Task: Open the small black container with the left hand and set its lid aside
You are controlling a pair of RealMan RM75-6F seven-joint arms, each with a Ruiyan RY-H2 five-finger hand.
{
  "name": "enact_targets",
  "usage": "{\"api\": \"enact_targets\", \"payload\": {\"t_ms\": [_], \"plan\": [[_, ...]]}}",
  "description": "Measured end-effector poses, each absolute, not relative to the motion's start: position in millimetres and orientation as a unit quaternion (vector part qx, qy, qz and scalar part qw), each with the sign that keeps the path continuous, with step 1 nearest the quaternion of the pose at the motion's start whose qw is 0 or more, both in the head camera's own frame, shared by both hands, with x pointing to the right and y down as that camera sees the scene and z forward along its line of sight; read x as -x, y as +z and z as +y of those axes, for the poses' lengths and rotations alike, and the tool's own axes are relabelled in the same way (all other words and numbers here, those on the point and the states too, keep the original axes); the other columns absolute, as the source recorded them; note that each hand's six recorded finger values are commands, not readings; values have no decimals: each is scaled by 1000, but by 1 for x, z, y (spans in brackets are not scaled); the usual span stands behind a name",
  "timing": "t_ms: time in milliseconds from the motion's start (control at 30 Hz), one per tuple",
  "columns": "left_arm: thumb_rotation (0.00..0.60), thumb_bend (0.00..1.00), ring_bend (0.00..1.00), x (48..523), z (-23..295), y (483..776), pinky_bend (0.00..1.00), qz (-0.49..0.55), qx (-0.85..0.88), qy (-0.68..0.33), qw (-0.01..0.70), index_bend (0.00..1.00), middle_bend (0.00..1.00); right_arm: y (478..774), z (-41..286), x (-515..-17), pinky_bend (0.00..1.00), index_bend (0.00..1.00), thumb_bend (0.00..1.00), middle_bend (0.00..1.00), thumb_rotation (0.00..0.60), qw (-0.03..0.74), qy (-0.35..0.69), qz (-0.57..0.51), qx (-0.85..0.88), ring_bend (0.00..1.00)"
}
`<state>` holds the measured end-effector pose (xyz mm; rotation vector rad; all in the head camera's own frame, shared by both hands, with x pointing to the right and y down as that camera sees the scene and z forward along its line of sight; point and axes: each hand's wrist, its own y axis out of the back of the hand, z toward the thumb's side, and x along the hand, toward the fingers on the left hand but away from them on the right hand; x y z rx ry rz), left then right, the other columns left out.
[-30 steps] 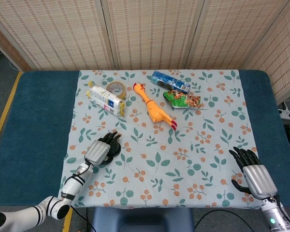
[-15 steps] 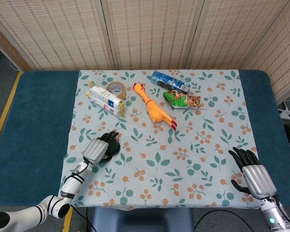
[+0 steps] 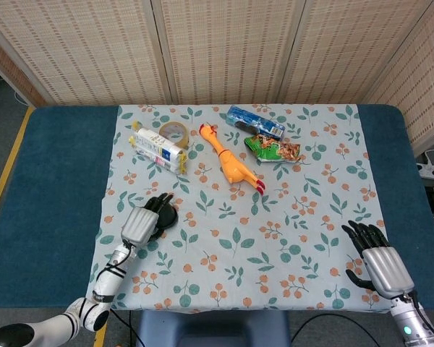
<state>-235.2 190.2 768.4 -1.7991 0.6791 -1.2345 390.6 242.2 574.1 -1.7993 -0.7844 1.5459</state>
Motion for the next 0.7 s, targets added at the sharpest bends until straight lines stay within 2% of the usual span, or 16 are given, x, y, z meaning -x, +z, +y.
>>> {"api": "enact_targets", "payload": {"t_ms": [433,700], "plan": [[600,844,565,238,187,756,724,312,711,-454,437,525,665,575,243,-390,0,0,201,0,600,317,587,-296,684,0],[600,840,566,244,184,749,723,351,721,-435,410,528,667,575,243,-389,0,0,201,0,600,318,587,-295,684,0]]}}
